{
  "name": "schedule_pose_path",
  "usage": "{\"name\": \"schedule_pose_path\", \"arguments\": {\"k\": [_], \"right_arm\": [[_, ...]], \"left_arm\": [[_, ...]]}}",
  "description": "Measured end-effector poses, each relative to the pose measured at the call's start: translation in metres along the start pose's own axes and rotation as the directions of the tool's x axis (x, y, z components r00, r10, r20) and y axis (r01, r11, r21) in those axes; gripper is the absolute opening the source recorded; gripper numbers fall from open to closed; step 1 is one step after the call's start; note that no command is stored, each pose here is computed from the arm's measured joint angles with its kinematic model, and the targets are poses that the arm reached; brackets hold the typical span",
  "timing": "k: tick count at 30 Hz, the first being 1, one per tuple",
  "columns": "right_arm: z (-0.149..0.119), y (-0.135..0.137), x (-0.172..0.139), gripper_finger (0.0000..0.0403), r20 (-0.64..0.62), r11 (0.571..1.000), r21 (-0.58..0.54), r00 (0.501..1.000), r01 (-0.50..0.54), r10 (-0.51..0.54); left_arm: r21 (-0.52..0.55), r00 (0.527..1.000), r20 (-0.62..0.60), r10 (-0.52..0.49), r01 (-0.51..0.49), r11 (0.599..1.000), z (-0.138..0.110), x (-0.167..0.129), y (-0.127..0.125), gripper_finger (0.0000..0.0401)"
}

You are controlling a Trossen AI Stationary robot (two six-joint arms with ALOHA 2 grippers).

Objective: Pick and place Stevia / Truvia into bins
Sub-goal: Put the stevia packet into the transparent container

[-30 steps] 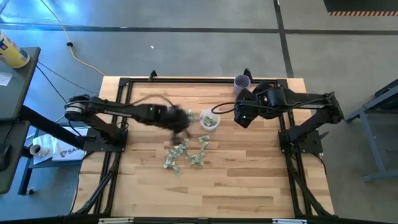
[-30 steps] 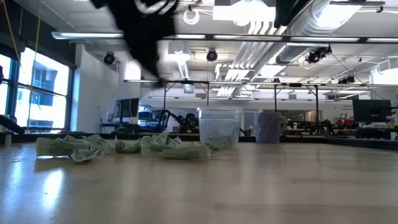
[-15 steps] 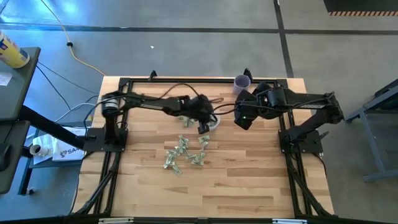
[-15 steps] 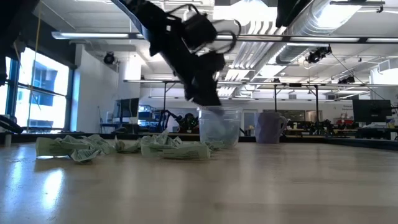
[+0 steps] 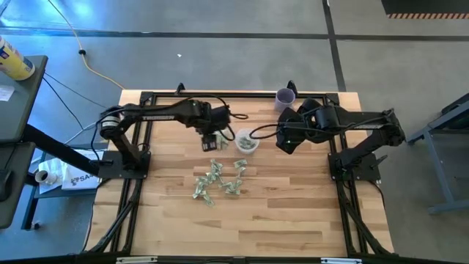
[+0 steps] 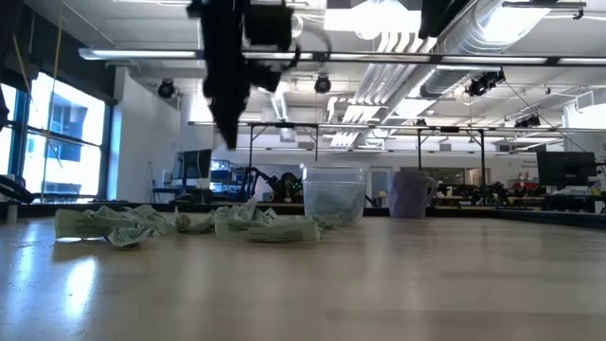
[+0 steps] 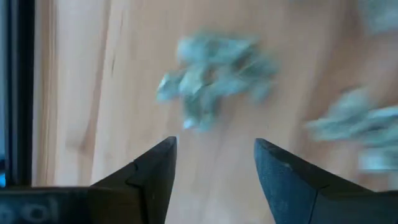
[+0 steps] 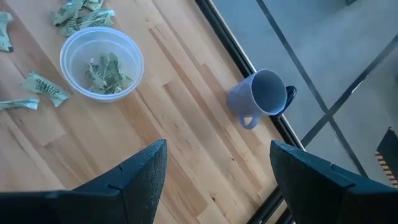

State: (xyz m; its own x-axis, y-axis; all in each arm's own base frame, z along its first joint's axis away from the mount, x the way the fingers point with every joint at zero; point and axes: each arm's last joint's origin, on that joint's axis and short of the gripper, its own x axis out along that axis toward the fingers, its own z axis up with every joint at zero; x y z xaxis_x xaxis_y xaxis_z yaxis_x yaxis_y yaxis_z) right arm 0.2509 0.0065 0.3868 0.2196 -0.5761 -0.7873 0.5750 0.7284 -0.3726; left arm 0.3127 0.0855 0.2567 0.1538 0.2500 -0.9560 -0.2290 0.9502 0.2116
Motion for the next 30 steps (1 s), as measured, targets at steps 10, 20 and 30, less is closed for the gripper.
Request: {"name": "schedule_pose_path", "arguments": {"k": [10,20,30], "right_arm": [[0.0,0.001,0.0,0.0275,-0.024,0.999,0.021,0.999,-0.034,0.035],[0.0,0.001,0.0,0.0275,-0.017,0.998,0.049,0.999,-0.031,0.032],[0.017,0.036,0.018,0.0275,0.036,0.965,0.026,0.965,-0.26,0.259]], "left_arm": [[0.167,0.982,0.168,-0.083,0.055,0.984,-0.016,0.061,0.007,0.0253],[0.205,0.974,0.204,-0.101,0.058,0.977,-0.028,0.083,0.0,0.0252],[0.155,0.975,0.198,-0.103,0.073,0.985,-0.032,0.088,-0.002,0.0252]]}}
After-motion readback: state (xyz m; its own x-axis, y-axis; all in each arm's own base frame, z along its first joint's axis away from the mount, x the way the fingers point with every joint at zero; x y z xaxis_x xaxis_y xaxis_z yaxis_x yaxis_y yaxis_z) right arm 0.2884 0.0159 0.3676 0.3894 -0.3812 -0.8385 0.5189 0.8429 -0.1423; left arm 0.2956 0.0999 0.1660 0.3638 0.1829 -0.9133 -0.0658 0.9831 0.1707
